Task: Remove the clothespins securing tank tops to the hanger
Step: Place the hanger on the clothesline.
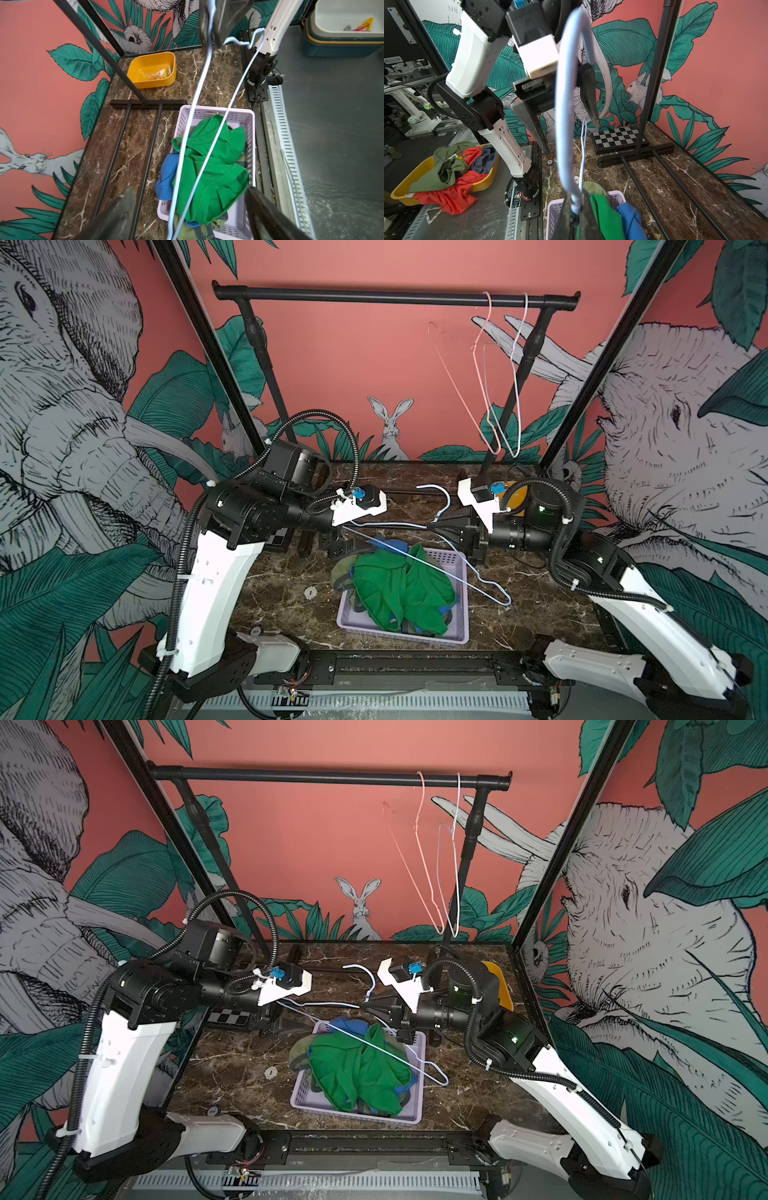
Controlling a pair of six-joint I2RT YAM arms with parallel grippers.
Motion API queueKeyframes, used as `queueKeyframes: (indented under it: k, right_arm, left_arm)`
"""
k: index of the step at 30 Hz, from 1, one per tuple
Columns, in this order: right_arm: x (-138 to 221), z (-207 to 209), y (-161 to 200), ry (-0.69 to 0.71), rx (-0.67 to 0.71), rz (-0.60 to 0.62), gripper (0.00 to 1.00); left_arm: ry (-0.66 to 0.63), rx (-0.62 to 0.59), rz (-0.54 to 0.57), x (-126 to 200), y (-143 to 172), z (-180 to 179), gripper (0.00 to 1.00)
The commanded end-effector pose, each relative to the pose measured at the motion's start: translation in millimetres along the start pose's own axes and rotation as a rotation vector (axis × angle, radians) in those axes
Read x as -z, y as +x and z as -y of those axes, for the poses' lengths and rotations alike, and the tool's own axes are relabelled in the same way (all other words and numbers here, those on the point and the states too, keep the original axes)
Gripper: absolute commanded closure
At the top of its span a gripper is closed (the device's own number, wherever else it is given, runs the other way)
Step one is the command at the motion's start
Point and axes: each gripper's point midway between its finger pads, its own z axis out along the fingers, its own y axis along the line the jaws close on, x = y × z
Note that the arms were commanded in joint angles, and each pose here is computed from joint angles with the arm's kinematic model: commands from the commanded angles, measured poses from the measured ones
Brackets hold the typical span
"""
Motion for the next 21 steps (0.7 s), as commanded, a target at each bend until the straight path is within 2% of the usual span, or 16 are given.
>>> queueKeyframes:
  k: [1,7,9,11,15,18,21]
  right_arm:
    - [-1.5,-10.4,-5.4,-0.054,0.033,0.004,1.00]
    - [-0.3,-16.3,-8.2,-0.072,0.041,0.006,1.00]
    - [2.0,-19.2,-11.9,-0.080,0.048,0.016,1.00]
    - [4.6,-22.0,-16.3,-0.087,0.057,0.028,1.00]
    - [5.0,-25.3,-21.7,-0.105,0.065,0.034,1.00]
    - [3.6,-27.7,-25.7,-0.124,0.070,0.040,1.00]
    - [1.8,-29.2,-27.4,-0.137,0.074,0.042,1.00]
  left_arm:
    - [0.078,-0.012,0.029,0.4,0.0,19.9,0.26]
    - [0.081,-0.002,0.028,-1.9,1.6,19.0,0.56]
    - [0.090,0.005,0.026,-3.4,2.9,19.8,0.61]
    - [0.098,0.011,0.026,-4.7,4.1,20.8,0.60]
    - [0.116,0.023,0.030,-6.8,5.1,23.4,0.41]
    - [0.112,0.026,0.027,-7.4,5.7,21.7,0.42]
    - [0.111,0.025,0.031,-7.1,4.3,21.3,0.48]
